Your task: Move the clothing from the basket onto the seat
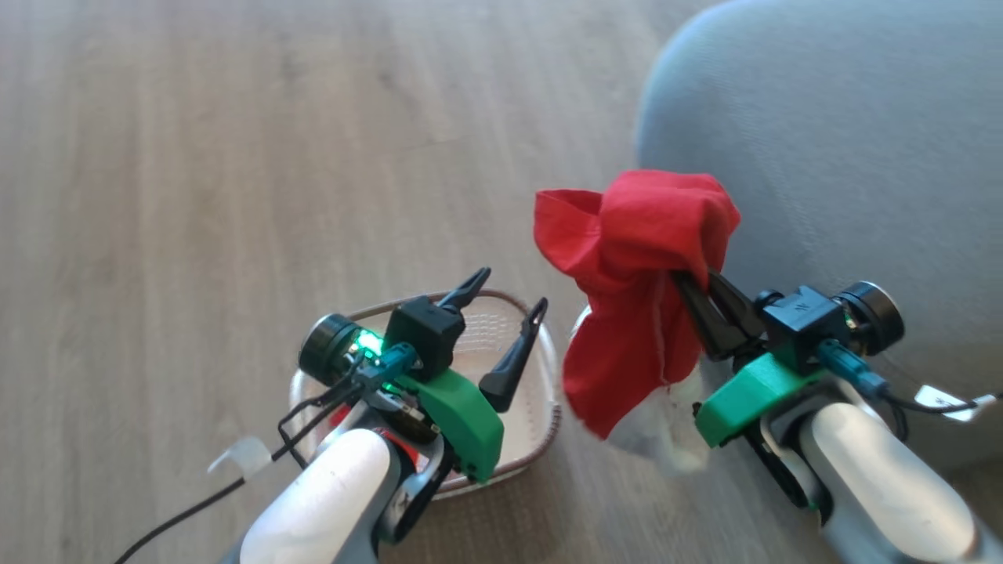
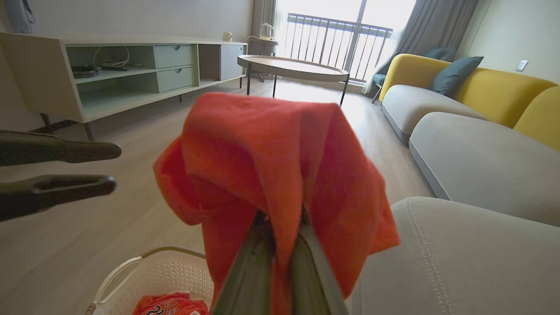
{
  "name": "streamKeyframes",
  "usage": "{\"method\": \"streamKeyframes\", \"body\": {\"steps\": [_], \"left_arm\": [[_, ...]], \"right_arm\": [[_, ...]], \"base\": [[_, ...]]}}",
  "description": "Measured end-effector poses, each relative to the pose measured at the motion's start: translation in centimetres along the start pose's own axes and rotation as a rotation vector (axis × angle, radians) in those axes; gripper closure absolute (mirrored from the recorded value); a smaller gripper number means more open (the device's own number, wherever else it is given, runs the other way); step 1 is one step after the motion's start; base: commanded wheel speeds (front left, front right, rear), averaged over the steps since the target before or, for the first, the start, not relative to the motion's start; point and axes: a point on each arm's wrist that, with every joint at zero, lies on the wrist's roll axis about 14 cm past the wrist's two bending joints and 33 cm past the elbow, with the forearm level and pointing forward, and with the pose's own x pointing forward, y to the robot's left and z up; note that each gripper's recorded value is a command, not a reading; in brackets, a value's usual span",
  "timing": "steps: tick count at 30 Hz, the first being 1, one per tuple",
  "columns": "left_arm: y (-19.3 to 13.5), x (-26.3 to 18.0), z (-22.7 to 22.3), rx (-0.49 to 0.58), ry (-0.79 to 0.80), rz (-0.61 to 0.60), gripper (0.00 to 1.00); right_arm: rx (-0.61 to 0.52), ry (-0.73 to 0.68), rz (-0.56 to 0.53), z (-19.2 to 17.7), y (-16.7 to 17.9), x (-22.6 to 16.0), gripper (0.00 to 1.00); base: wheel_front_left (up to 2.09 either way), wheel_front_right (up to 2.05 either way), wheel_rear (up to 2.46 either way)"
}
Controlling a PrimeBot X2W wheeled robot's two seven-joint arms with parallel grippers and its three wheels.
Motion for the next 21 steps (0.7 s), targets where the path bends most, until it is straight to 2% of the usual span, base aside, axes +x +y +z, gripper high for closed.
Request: {"method": "streamKeyframes", "body": {"steps": [5, 9, 21], "left_arm": [[-3.1, 1.2, 0.3, -0.017, -0.012, -0.108, 0.00], [-4.2, 1.7, 0.1, -0.037, -0.004, -0.155, 0.00], [-2.8, 1.8, -2.3, -0.083, 0.059, -0.151, 0.00]], "right_arm": [[-0.026, 0.005, -0.106, 0.6, -2.8, -2.6, 1.00], [-0.032, 0.027, -0.174, 0.3, -4.7, -4.1, 1.00], [-0.012, 0.054, -0.241, -1.1, -7.9, -2.8, 1.00]], "base": [[0.00, 0.00, 0.00], [0.00, 0.00, 0.00], [0.00, 0.00, 0.00]]}}
